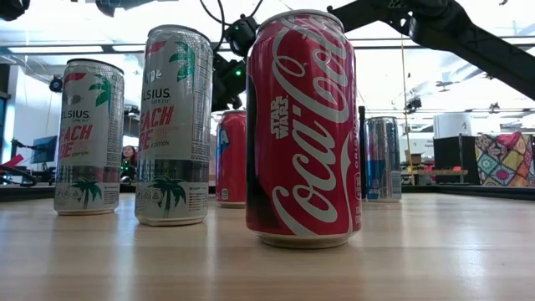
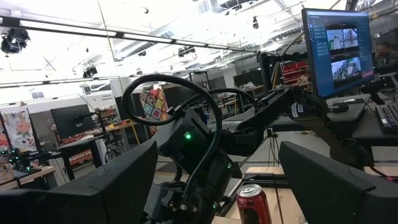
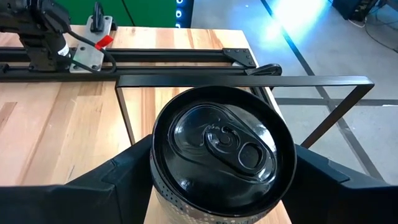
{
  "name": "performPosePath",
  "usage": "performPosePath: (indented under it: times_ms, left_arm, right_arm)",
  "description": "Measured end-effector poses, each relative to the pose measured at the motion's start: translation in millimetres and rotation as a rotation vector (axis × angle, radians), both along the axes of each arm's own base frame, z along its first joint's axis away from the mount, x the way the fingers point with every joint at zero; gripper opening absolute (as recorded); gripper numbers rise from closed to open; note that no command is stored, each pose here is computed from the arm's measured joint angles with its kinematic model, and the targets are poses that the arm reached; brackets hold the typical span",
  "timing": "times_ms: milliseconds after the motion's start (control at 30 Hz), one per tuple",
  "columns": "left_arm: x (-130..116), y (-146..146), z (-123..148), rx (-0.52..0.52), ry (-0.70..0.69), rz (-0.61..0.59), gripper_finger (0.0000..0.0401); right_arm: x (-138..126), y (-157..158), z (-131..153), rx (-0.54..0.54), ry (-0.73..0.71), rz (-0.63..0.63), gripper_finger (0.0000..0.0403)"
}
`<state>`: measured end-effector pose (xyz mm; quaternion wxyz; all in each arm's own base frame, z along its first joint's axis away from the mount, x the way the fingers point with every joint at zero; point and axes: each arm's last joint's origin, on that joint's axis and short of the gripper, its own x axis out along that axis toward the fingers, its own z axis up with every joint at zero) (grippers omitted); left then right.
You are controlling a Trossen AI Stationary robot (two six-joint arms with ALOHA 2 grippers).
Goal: Place canned beverage on shelf
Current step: Put the bottom right white soda can on the shelf
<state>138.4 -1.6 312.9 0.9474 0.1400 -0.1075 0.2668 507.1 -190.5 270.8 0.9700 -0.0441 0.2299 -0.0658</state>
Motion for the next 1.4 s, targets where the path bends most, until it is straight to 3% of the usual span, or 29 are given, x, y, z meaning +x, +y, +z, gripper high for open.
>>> performPosePath:
  times_ms: [333,667,867,1167,1400]
  left_arm:
    - [0.0,0.0,0.0,0.000,0.000,0.000,0.0323]
    - [0.0,0.0,0.0,0.000,0.000,0.000,0.0323]
    - [0.2,-0.1,-0.7,-0.002,0.006,-0.001,0.0323]
    - [5.9,-0.8,-5.6,-0.047,0.023,-0.017,0.0323]
    - [16.8,-2.3,-10.4,-0.072,0.056,-0.025,0.0323]
  right_arm:
    - [0.0,0.0,-0.4,0.016,-0.001,-0.007,0.0275]
    - [-0.2,0.1,1.3,0.014,-0.010,-0.008,0.0334]
    - [-1.1,0.3,4.5,0.010,-0.016,-0.010,0.0347]
    - [-15.1,6.8,41.1,-0.001,-0.063,-0.011,0.0347]
    - [-45.8,18.8,88.0,0.014,-0.052,-0.017,0.0332]
